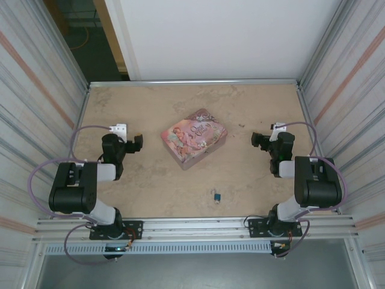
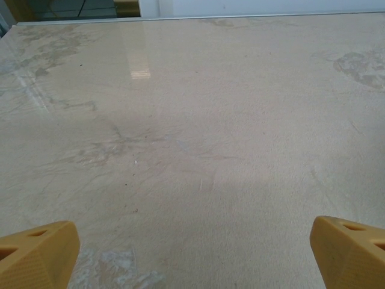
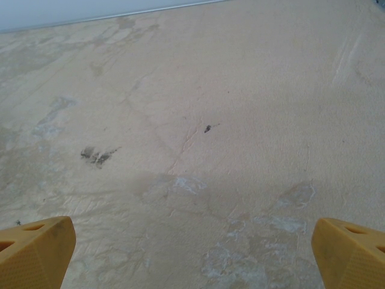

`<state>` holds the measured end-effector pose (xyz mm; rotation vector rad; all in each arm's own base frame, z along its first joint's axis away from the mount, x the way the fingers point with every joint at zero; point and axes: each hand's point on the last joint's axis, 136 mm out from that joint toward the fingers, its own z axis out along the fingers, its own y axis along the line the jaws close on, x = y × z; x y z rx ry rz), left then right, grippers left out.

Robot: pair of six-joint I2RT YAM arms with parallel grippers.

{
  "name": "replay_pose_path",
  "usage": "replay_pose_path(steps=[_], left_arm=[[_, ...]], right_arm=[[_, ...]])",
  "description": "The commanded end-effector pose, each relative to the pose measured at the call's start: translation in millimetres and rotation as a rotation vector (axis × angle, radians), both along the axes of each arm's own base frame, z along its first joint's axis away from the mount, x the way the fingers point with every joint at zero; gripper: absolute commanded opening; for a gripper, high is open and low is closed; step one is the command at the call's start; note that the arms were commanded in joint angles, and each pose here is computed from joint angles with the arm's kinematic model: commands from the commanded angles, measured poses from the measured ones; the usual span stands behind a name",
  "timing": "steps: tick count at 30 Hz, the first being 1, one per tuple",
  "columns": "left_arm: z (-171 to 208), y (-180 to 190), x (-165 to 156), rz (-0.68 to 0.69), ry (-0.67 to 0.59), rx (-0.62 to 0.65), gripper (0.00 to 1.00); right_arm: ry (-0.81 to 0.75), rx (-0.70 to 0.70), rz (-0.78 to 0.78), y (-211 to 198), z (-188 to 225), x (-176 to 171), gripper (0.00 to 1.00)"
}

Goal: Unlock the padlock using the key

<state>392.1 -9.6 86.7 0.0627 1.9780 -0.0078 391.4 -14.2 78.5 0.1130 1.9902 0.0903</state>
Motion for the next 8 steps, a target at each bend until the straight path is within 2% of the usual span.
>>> replay_pose_path(steps=[1,8], left_arm=[[5.1,2.0,3.6,0.005,-0.017,0.029,0.99],[5.3,2.3,3.8,0.006,-0.018,0.029,0.99]], right_arm=[[-0.001,-0.015,-0.001,0.3,1.8,3.3,0.99],[-0.003,-0.016,-0.001,0.6,2.4,2.9,0.99]])
